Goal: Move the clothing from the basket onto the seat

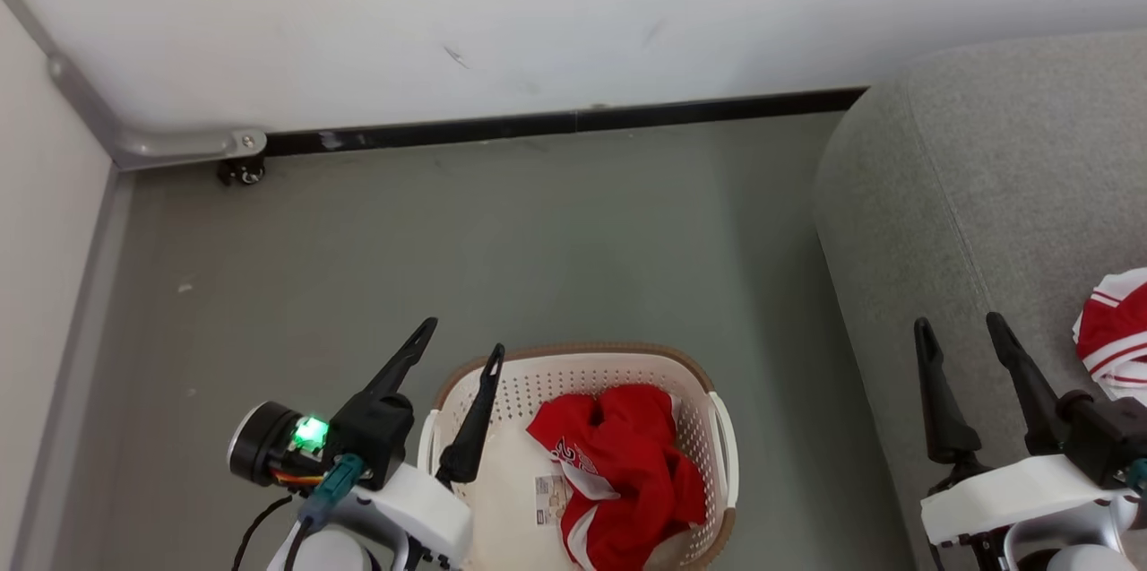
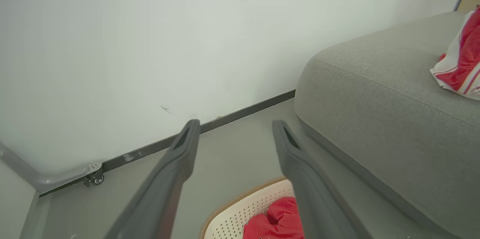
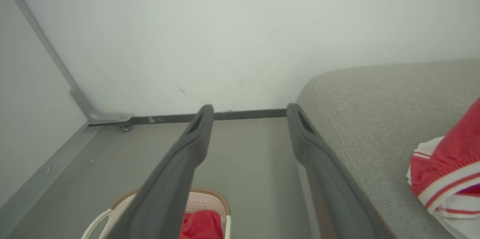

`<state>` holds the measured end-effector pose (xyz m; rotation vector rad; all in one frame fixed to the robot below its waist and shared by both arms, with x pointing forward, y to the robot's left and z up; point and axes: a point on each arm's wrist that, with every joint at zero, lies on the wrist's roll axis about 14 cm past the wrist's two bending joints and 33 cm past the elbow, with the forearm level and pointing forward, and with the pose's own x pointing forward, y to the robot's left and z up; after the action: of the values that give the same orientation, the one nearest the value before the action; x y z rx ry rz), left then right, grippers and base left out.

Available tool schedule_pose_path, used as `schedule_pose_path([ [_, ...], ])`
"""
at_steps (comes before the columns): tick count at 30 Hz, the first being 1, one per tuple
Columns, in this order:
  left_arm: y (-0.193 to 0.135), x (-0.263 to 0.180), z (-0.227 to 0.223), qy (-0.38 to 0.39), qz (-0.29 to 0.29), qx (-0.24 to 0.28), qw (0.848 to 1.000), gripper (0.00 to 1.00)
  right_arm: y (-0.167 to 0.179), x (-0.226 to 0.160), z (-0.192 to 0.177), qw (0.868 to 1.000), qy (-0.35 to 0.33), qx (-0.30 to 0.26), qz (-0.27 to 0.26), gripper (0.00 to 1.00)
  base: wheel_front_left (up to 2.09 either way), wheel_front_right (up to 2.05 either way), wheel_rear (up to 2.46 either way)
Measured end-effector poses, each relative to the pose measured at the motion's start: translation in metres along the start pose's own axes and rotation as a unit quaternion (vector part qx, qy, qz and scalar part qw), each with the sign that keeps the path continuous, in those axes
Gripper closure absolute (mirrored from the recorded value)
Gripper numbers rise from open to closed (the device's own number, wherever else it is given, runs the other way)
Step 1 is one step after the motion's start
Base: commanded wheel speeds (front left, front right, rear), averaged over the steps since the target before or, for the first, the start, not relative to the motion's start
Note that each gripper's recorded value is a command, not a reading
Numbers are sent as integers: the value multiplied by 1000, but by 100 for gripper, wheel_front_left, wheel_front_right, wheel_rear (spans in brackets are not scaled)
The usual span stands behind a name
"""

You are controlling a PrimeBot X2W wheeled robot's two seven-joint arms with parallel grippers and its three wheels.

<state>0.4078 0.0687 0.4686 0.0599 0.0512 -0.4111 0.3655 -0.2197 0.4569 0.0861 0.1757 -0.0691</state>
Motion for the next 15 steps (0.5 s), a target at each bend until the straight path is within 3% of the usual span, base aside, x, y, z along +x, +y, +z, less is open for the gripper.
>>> schedule_pose_path([
  [15, -34, 43, -48, 61, -87, 10, 994, 0, -33, 16, -2, 999, -3, 0, -51, 0, 0, 0, 0],
])
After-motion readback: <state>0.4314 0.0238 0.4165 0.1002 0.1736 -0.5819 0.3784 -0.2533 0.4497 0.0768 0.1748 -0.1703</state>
